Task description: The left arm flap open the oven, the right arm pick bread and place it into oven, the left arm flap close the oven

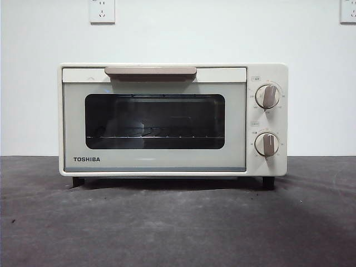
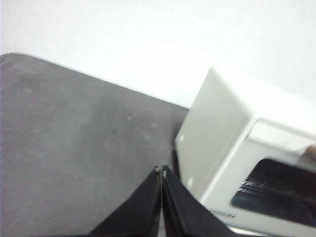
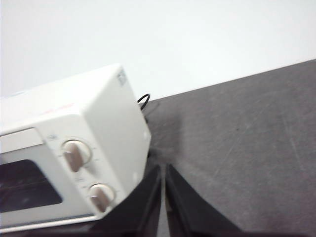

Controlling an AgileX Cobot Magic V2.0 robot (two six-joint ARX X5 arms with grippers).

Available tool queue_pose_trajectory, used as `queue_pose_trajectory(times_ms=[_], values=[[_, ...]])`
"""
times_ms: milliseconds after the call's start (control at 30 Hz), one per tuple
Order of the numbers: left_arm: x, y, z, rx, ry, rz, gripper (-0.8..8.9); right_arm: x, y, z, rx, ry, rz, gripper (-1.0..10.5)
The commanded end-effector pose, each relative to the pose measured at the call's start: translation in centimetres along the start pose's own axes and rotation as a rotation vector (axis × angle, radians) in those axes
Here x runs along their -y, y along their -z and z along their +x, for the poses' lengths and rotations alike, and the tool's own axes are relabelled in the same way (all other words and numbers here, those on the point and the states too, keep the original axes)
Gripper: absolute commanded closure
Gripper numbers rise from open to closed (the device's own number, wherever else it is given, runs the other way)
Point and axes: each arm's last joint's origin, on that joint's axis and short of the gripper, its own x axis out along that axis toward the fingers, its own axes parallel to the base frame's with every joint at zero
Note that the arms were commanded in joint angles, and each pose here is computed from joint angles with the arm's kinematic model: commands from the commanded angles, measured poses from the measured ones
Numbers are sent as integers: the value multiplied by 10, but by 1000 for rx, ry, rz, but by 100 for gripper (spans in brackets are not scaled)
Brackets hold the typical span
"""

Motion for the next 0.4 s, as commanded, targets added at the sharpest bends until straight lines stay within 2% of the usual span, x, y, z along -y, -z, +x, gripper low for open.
queue_pose_trajectory(times_ms=[33, 233, 400], values=[[8, -19, 2, -33, 43, -15, 803, -7, -17, -2, -18, -27, 19, 936], [30, -62, 11, -127, 114, 2, 803, -22, -51, 2, -109, -119, 17, 936], [52, -92, 19, -233, 249, 6, 803, -35, -76, 5, -213, -235, 9, 936]])
